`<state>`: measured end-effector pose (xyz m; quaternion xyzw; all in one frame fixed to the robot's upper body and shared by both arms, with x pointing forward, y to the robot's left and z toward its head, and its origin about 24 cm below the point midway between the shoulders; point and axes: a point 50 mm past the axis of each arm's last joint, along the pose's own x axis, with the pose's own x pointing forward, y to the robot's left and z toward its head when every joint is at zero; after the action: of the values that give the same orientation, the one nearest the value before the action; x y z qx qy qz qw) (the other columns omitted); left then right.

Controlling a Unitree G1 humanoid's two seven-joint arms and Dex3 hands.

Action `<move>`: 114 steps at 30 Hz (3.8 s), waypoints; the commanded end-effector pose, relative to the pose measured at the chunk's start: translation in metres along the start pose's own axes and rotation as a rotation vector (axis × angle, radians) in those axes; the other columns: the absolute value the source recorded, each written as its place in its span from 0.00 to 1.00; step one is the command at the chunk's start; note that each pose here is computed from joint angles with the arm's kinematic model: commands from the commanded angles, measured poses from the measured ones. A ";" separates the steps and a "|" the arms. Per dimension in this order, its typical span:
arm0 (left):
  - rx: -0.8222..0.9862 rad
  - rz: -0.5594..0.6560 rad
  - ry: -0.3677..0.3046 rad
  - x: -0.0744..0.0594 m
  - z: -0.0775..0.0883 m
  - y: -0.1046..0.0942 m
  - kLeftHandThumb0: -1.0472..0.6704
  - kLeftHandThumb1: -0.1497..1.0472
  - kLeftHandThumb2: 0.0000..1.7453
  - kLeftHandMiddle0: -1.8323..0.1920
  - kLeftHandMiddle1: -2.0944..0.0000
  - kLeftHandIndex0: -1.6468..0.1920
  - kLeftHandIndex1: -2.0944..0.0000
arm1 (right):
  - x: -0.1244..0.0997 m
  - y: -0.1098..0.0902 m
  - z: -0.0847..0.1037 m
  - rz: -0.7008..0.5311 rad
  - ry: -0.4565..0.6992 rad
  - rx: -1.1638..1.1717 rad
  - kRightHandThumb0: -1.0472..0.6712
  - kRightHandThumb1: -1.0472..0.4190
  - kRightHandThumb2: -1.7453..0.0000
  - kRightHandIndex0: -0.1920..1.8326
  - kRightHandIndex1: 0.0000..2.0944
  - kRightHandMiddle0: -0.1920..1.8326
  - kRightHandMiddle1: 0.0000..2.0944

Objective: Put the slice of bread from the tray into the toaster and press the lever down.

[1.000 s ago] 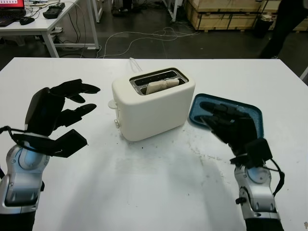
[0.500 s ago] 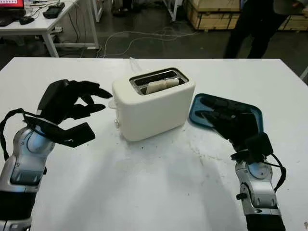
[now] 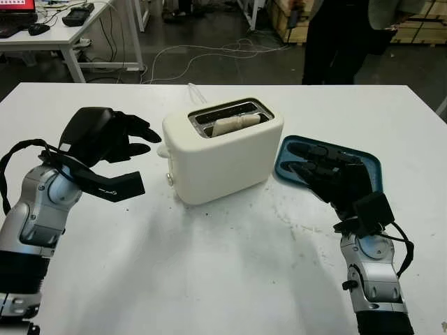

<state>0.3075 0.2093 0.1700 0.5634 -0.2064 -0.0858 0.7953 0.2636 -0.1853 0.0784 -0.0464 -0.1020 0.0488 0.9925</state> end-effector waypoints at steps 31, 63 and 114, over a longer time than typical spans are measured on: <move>0.037 -0.050 -0.030 0.012 0.002 0.001 0.44 0.89 0.06 0.50 0.36 0.30 0.80 | 0.001 0.003 0.001 0.013 -0.001 0.006 0.34 0.16 1.00 0.59 0.12 0.63 0.00; 0.016 -0.076 -0.050 0.015 0.000 -0.018 0.44 0.89 0.04 0.47 0.32 0.36 0.67 | 0.000 0.002 0.001 0.006 -0.003 0.010 0.35 0.16 1.00 0.58 0.14 0.63 0.00; -0.165 -0.144 0.023 0.003 0.003 -0.094 0.48 0.75 0.00 0.47 0.28 0.32 0.73 | -0.002 -0.003 -0.003 0.004 -0.006 0.002 0.35 0.14 1.00 0.57 0.16 0.64 0.00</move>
<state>0.3257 0.1891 0.1135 0.5172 -0.1874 -0.1052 0.8284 0.2632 -0.1872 0.0739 -0.0435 -0.0959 0.0520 0.9931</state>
